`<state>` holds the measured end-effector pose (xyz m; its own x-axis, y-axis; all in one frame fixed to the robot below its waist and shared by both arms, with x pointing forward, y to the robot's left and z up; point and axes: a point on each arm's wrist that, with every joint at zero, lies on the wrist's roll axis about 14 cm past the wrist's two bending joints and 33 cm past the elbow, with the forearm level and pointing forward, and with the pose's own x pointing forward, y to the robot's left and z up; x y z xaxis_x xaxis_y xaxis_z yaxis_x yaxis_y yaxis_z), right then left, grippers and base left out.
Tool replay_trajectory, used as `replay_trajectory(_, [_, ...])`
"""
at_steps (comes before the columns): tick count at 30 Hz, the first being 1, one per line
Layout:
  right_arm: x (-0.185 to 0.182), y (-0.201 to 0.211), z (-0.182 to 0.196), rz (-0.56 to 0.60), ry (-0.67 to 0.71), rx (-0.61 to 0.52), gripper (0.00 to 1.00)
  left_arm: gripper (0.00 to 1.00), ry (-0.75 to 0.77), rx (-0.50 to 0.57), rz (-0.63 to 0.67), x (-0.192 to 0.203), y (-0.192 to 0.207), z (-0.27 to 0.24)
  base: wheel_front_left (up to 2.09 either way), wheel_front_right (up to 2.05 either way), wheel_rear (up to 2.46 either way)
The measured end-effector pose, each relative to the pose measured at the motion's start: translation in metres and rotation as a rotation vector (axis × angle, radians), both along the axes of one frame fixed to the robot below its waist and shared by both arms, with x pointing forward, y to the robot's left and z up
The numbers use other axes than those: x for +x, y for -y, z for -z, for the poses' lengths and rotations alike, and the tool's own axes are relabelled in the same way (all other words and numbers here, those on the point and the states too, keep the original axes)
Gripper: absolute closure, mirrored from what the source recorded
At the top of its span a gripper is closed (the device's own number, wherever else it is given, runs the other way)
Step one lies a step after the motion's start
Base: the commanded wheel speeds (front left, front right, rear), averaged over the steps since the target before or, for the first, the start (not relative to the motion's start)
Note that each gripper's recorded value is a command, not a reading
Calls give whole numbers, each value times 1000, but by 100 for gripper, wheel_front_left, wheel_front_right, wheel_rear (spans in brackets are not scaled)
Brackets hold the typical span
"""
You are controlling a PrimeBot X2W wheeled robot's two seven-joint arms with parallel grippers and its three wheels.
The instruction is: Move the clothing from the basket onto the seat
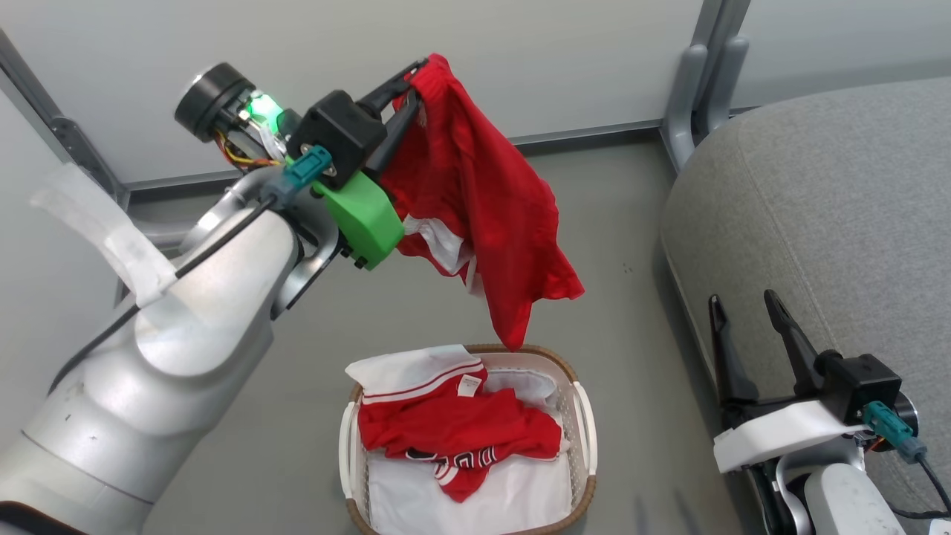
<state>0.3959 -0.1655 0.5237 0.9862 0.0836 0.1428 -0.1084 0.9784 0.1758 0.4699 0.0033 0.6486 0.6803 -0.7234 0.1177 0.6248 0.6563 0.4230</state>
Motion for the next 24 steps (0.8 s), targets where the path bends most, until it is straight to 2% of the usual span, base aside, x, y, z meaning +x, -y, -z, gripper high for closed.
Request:
replay_trajectory(9, [-6, -15, -10, -45, 29, -17, 0, 100, 88, -31, 13, -1, 8, -45, 0, 0, 0])
replay_trajectory(19, [-10, -91, -49, -276, 144, -26, 0, 100, 70, -44, 11, -5, 12, -50, 0, 0, 0])
replay_trajectory(24, [-7, -110, -65, -334, 186, -47, 0, 100, 67, -39, 24, -13, 20, -53, 0, 0, 0])
